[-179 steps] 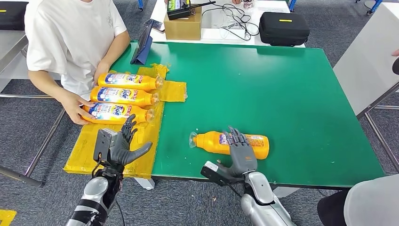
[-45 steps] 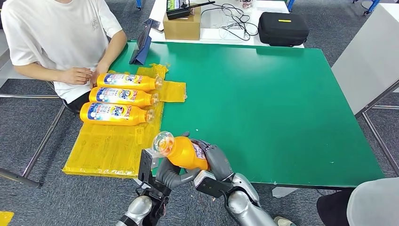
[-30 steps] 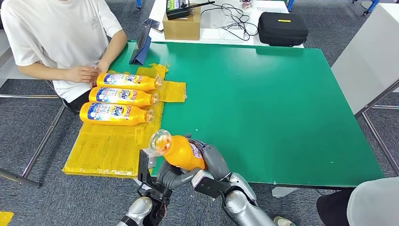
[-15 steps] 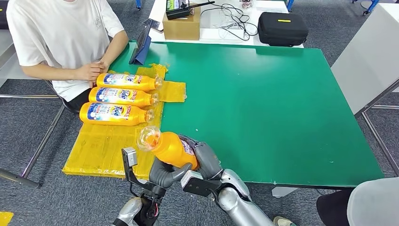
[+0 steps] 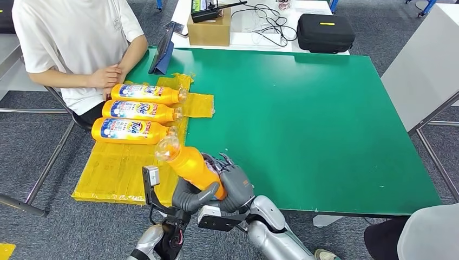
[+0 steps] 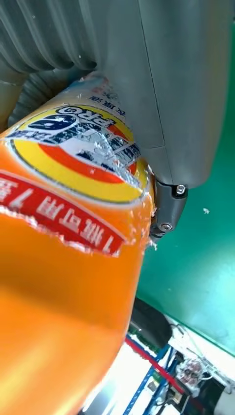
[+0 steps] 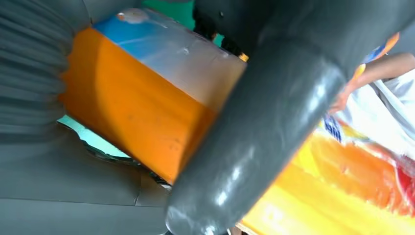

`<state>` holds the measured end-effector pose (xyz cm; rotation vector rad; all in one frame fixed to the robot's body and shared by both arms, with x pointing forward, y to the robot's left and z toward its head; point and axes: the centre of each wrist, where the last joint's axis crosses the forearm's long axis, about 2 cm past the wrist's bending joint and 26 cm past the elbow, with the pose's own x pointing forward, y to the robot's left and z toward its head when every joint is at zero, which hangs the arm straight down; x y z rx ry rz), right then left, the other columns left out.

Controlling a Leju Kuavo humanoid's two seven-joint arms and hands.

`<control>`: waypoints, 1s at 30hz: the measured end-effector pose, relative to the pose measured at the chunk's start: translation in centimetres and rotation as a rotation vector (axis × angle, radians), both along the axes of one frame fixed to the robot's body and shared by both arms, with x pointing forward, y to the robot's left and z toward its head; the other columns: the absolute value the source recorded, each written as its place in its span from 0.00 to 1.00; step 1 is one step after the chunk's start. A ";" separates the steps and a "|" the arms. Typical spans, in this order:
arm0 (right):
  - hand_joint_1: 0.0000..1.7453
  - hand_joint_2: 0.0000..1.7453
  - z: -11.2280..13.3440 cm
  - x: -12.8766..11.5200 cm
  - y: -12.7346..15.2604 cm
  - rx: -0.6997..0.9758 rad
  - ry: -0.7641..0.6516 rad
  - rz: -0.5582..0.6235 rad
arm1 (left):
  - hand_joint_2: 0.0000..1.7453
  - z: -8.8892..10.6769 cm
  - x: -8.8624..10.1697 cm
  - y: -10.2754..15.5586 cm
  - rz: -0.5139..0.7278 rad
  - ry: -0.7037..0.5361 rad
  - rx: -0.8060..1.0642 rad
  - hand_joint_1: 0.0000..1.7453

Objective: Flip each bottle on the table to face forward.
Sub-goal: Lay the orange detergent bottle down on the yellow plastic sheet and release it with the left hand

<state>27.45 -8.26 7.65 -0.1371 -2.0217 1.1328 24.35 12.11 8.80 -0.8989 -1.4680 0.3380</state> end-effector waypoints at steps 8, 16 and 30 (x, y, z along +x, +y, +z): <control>0.00 1.00 -0.4 0.0 -0.1 -0.019 -0.005 -0.006 | 1.00 0.1 0.9 0.2 0.075 0.006 0.091 1.00; 0.00 1.00 -0.3 -0.1 0.3 -0.047 -0.089 -0.056 | 1.00 0.6 4.7 3.1 0.264 -0.028 0.327 1.00; 0.00 1.00 -0.4 0.1 1.0 -0.106 -0.076 -0.048 | 1.00 1.5 7.5 7.3 0.603 -0.200 0.835 1.00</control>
